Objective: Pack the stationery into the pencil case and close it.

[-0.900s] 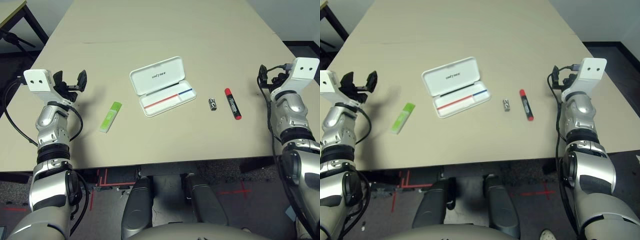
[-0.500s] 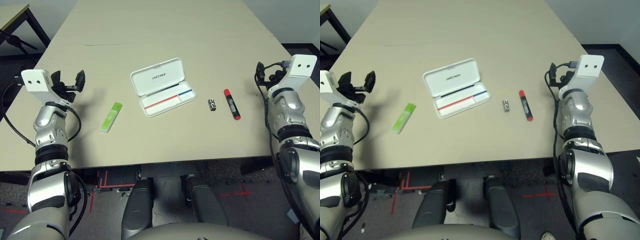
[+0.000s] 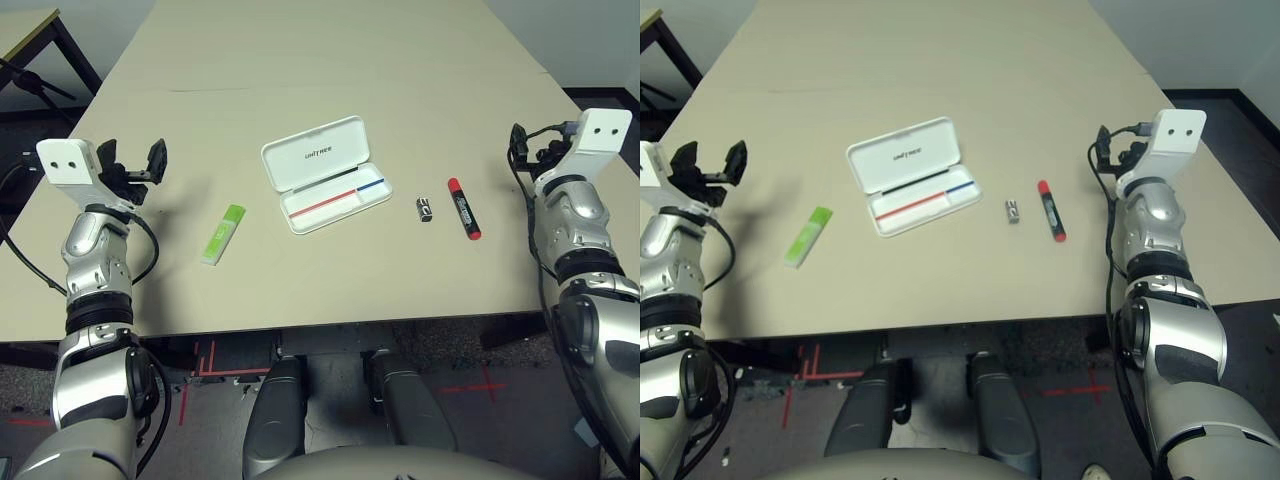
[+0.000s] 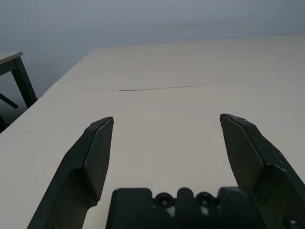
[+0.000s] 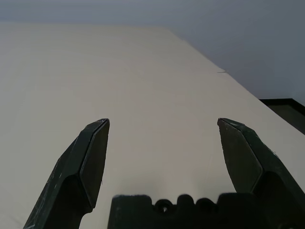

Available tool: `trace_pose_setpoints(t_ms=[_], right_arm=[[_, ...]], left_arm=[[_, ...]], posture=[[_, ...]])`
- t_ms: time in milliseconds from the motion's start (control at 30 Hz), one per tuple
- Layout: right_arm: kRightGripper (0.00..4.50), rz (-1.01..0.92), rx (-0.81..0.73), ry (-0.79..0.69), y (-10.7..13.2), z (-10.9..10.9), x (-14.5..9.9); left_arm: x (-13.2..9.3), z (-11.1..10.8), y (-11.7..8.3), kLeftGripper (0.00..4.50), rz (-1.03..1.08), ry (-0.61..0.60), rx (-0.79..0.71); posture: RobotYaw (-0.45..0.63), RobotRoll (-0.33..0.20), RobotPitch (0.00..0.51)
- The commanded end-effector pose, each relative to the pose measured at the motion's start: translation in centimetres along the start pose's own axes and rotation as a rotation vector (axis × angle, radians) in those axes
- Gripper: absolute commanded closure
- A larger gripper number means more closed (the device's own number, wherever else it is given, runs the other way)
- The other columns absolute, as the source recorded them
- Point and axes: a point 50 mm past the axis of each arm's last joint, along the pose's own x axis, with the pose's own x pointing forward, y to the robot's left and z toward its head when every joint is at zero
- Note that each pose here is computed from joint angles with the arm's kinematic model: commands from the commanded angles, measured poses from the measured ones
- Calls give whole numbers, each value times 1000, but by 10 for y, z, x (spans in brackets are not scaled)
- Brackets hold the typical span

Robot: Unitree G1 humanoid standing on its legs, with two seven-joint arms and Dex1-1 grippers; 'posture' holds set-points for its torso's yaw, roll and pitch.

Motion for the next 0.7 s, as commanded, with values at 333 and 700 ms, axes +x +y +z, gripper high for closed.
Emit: trace_pose_setpoints(t_ms=[333,700], right_arm=[[0,776,-282,257,15,28,-15],[0,1016,-345,428,26,32,-30]], left_arm=[[2,1,-30,10,-231,46,39],[-31,24,-102,10,-789,194,55]], posture=[[5,0,165],[40,0,170]])
